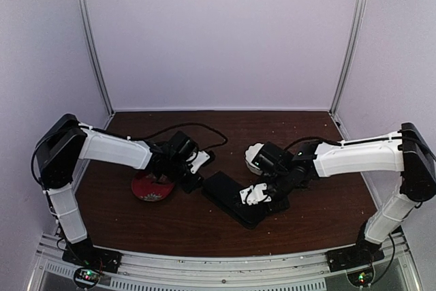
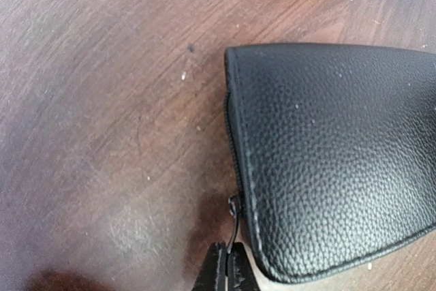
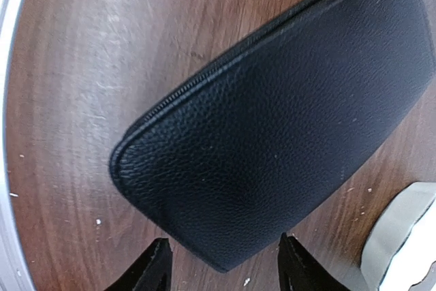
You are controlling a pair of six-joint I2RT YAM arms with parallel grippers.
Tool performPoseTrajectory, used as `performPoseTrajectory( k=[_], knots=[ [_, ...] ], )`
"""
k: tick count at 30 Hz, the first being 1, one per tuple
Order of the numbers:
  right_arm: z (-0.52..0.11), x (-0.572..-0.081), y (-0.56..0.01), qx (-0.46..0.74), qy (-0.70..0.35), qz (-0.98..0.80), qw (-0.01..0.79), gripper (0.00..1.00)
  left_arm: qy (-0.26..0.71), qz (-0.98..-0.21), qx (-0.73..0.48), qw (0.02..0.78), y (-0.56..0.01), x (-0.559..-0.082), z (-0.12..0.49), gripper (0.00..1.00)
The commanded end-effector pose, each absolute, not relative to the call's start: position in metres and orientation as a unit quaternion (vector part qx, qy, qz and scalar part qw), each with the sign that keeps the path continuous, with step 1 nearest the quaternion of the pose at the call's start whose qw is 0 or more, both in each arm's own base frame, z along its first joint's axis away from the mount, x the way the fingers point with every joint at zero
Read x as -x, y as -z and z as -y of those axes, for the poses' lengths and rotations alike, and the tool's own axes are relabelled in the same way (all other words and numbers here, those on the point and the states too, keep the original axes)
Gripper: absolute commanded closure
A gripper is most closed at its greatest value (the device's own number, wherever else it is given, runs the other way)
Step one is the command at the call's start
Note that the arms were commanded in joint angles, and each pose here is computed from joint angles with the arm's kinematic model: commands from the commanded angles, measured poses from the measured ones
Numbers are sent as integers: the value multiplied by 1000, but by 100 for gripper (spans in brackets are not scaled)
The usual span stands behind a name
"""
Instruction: Sort the hair-cutting tools
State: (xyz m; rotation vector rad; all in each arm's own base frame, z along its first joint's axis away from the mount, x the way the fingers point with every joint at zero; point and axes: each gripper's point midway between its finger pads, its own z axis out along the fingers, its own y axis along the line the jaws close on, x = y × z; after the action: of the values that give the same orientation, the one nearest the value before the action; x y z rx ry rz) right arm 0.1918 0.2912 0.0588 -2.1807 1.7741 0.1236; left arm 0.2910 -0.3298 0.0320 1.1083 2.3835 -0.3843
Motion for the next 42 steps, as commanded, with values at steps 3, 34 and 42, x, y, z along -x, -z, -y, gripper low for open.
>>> performPoseTrajectory(
  k=[3, 34, 42],
  knots=[
    [-325, -191, -108, 754, -63, -611, 232, 46, 142, -861, -408, 269, -45, -315, 339, 100],
    [-402, -232, -78, 638, -68, -705, 303, 37, 175, -853, -420, 254, -46, -307, 350, 100],
    [-411, -235, -78, 629, -74, -713, 299, 34, 182, -853, -420, 250, -45, -305, 351, 100]
  ],
)
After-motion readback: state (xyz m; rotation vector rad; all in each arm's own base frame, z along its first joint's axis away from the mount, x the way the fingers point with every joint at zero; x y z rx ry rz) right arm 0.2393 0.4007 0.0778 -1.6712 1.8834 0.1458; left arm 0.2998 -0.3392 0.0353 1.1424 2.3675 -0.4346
